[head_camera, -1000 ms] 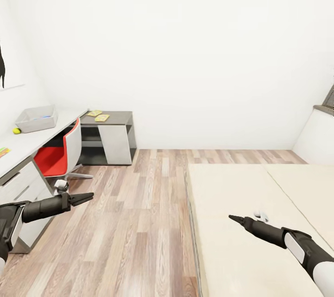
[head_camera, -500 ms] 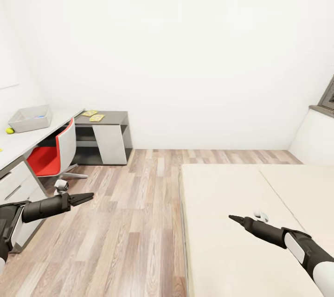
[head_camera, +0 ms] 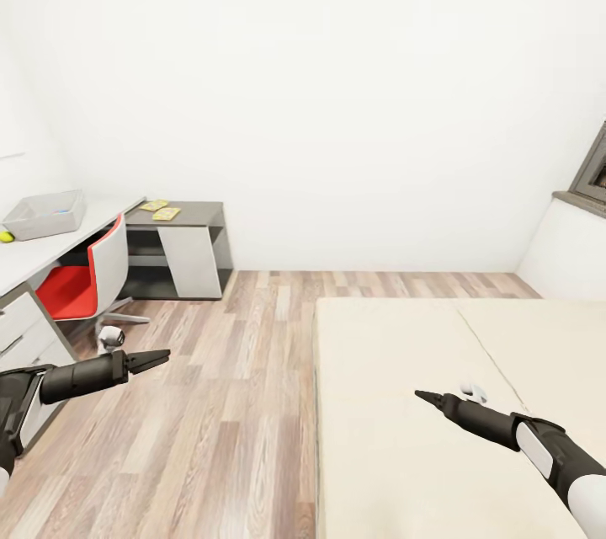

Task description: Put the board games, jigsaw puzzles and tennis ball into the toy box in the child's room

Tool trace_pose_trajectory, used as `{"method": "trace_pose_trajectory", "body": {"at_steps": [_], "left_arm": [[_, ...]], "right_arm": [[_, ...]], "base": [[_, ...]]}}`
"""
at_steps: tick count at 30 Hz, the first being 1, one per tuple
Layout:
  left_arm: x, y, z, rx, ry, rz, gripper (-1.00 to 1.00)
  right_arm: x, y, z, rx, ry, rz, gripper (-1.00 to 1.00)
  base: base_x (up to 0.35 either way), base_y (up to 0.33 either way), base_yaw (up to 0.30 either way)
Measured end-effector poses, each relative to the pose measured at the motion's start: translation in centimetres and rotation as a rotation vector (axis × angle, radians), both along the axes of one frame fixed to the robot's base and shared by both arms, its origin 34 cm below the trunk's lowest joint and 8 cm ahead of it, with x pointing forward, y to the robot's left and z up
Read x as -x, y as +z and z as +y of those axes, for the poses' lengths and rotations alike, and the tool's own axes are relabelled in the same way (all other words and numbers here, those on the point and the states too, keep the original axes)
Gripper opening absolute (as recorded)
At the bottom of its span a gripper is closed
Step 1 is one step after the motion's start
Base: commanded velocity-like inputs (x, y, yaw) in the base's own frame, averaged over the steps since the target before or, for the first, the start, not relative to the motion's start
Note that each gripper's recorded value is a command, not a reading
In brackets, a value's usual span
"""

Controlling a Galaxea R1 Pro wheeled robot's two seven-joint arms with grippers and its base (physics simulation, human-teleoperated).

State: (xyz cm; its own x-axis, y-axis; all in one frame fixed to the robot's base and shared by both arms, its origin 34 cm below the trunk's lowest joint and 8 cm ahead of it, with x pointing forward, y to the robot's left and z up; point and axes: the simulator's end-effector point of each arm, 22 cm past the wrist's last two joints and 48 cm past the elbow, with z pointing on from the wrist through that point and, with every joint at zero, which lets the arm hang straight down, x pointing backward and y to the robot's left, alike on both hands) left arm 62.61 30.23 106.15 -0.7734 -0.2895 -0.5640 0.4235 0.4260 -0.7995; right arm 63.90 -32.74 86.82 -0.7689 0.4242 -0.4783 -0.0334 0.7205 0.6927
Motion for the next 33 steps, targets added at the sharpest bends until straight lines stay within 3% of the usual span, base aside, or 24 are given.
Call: {"method": "trace_pose_trajectory", "body": {"at_steps": [33], "left_arm": [[0.0, -0.01, 0.0, 0.0, 0.0, 0.001, 1.0]], "right_arm": [[-0.07, 0.1, 0.0, -0.004, -0.003, -0.004, 1.0]], "base": [[0.0, -0.214, 0.0]]}}
